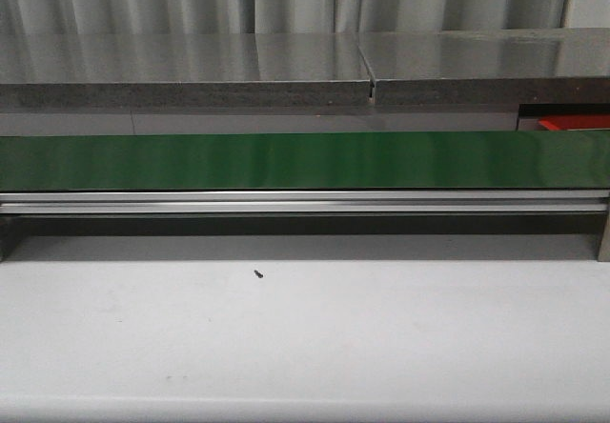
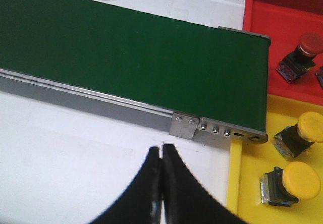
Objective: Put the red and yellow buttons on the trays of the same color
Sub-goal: 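Grasp a red-capped button with the left gripper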
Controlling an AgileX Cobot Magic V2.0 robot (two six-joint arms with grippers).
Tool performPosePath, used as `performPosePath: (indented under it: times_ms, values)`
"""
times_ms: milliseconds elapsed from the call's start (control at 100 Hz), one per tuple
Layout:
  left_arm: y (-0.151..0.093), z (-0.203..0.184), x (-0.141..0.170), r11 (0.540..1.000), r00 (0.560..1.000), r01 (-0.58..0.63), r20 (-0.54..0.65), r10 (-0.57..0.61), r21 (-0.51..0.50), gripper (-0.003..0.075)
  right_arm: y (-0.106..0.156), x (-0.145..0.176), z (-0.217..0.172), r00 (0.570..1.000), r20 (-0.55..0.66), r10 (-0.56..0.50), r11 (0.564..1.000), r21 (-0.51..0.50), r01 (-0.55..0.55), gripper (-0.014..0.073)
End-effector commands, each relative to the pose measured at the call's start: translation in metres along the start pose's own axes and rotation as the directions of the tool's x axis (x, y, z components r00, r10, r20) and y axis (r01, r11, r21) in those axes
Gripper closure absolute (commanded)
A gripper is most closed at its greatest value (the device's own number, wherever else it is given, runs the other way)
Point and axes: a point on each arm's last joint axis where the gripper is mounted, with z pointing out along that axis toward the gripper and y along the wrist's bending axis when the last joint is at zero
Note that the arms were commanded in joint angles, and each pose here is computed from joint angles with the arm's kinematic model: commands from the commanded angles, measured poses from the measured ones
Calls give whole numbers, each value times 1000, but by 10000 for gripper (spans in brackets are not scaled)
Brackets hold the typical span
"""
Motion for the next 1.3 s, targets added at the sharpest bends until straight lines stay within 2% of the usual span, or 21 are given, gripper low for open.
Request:
performPosePath:
  times_ms: [0, 340, 440, 580, 840, 910, 980, 1170, 1290]
  values:
    - [-16, -22, -22, 1000, 994, -6, 110, 4, 16, 81, -2, -13, -7, 996, 85, 0, 1000, 24, -2, 663]
    - [-13, -7, -27, 1000, 997, 17, 74, -19, 26, 81, -2, -13, -7, 996, 85, 0, 1000, 24, -2, 663]
    - [-12, -7, -27, 1000, 997, 14, 81, -16, 20, 106, -2, -13, -7, 996, 85, 0, 1000, 24, -2, 663]
    - [-12, -7, -28, 1000, 996, 13, 88, -14, 16, 240, -2, -13, -7, 996, 85, 0, 1000, 24, -2, 663]
    - [-12, -7, -28, 1000, 996, 9, 87, -11, 13, 622, -2, -13, -7, 996, 85, 0, 1000, 24, -2, 663]
    - [-12, -7, -28, 1000, 996, 9, 85, -11, 14, 697, -2, -13, -7, 996, 85, 0, 1000, 24, -2, 663]
    - [-13, -9, -27, 1000, 997, 9, 71, -10, 24, 739, -2, -13, -7, 996, 85, 0, 1000, 24, -2, 663]
    - [-28, -28, -27, 995, 999, 14, 32, -17, 94, 739, -2, -13, -7, 996, 85, 0, 1000, 24, -2, 663]
    - [-45, -53, -31, 992, 998, -20, 55, 13, 127, 739, -2, -13, -7, 996, 85, 0, 1000, 24, -2, 663]
